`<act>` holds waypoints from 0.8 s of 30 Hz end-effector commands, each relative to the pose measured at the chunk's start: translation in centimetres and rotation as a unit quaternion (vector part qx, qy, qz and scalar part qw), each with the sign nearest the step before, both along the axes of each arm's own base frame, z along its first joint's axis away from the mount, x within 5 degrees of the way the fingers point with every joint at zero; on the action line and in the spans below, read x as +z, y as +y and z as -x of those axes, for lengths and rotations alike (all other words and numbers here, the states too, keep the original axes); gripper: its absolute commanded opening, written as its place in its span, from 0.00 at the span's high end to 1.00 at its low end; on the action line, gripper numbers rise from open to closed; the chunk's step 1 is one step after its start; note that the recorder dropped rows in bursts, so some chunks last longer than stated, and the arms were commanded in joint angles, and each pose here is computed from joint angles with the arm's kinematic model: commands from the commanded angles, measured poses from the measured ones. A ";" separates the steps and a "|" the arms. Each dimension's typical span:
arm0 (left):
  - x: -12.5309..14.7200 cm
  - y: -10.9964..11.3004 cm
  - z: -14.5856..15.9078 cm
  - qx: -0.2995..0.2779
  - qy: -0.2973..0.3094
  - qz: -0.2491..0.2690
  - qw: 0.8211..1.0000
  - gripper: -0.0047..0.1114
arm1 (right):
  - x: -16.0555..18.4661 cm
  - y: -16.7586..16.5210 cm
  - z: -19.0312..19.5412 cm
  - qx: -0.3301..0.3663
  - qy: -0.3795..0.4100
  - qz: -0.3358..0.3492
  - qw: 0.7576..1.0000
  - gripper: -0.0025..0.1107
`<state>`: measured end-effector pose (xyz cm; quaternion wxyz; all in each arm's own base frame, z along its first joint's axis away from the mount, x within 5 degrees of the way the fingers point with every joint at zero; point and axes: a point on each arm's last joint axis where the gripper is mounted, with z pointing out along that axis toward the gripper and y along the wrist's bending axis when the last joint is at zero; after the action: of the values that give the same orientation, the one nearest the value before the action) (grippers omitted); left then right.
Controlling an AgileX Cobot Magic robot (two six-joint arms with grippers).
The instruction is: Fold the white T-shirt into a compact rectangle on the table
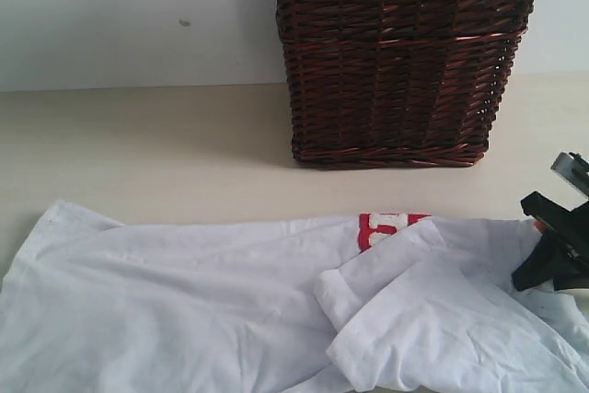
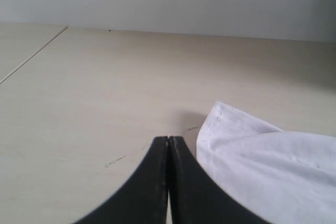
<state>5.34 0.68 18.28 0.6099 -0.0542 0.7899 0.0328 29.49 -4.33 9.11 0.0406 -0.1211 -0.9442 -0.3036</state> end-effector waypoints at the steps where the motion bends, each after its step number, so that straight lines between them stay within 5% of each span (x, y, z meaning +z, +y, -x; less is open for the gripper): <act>1: 0.0 0.0 0.0 0.000 -0.004 -0.003 1.000 0.96 | -0.6 -0.2 0.6 0.034 0.011 0.016 0.999 0.98; 7: 0.0 0.0 0.0 0.000 -0.004 -0.003 1.000 0.96 | 3.2 -1.8 0.3 0.070 0.045 0.091 0.992 0.98; 15: 0.0 0.0 0.0 0.000 -0.004 -0.003 1.000 0.96 | 9.0 -6.3 1.2 0.032 0.082 0.354 0.931 0.98; 19: 0.0 0.0 0.0 0.000 -0.004 -0.003 1.000 0.96 | 10.8 -5.9 0.6 0.017 0.066 0.328 0.942 0.98; 24: 0.0 0.0 0.0 0.000 -0.004 -0.003 1.000 0.96 | 13.3 -2.8 -0.2 0.036 -0.025 0.172 0.984 0.98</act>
<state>5.34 0.68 18.28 0.6099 -0.0542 0.7899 0.0328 29.32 -8.65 20.77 0.0484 -0.1120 -0.9910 -0.0555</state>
